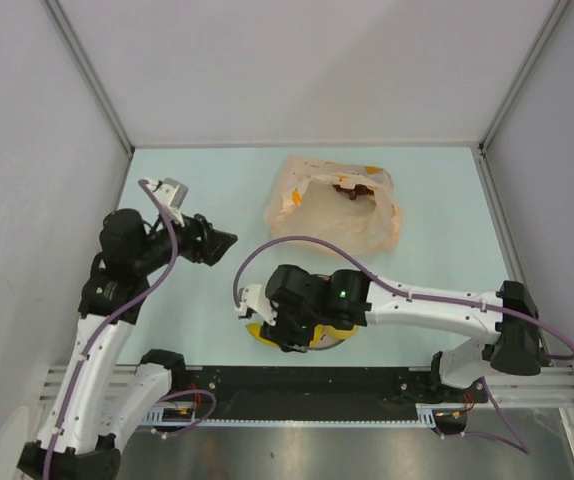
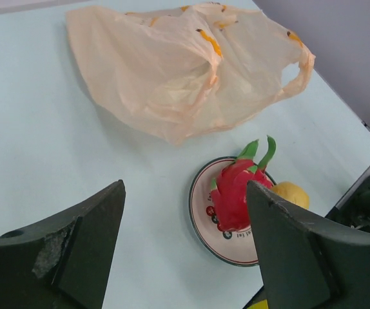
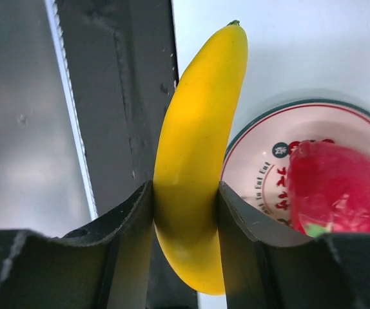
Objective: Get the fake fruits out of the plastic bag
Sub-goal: Place the fake fruit on the plate.
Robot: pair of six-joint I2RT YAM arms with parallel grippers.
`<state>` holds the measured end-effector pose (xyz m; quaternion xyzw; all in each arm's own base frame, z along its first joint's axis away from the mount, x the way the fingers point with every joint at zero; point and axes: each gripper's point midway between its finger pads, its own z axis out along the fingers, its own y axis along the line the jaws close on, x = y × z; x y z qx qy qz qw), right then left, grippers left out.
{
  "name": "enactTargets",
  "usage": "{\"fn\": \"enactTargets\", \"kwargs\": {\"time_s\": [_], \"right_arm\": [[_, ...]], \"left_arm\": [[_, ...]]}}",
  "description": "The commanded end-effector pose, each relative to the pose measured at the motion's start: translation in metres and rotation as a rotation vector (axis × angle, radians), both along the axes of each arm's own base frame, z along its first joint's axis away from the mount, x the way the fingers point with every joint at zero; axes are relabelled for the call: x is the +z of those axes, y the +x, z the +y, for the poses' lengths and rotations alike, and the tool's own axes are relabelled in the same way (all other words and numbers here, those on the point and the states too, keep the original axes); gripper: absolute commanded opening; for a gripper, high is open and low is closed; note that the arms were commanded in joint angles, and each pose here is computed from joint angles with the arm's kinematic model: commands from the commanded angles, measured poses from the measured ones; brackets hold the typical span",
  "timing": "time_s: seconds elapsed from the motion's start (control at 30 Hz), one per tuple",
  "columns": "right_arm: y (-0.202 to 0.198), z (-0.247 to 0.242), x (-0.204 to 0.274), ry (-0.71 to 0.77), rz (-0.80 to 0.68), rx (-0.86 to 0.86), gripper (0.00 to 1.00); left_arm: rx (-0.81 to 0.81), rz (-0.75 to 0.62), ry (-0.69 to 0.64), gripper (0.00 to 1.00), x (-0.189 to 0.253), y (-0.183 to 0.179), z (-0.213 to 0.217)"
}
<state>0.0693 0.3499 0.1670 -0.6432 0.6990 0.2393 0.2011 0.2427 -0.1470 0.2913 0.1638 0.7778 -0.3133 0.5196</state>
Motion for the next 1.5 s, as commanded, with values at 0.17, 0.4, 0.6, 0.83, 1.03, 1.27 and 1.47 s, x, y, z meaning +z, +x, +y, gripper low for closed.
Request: {"fn": "enactTargets", "kwargs": {"time_s": [0.17, 0.4, 0.6, 0.83, 1.03, 1.27, 1.47], "right_arm": [[0.028, 0.032, -0.033, 0.001, 0.011, -0.419, 0.00], [0.069, 0.024, -0.047, -0.035, -0.182, -0.555, 0.01], [0.073, 0.024, -0.057, -0.043, -0.168, -0.646, 0.04], [0.060, 0.023, -0.065, -0.068, -0.123, -0.680, 0.03], [0.072, 0.020, -0.078, -0.092, -0.113, -0.719, 0.00], [0.093, 0.006, -0.094, -0.150, -0.109, -0.756, 0.04], [0.084, 0.007, -0.101, -0.159, -0.076, -0.734, 0.13]], "left_arm": [[0.106, 0.004, -0.066, 0.80, -0.003, -0.011, 0.030], [0.098, 0.025, -0.124, 0.79, -0.003, -0.015, 0.028], [0.098, 0.019, -0.134, 0.78, -0.002, -0.020, 0.028], [0.091, 0.051, -0.140, 0.78, -0.017, -0.025, 0.026], [0.083, 0.033, -0.134, 0.75, -0.013, -0.025, 0.026], [0.088, 0.028, -0.131, 0.75, -0.014, -0.022, 0.027], [0.090, 0.021, -0.132, 0.75, -0.011, -0.020, 0.027]]}}
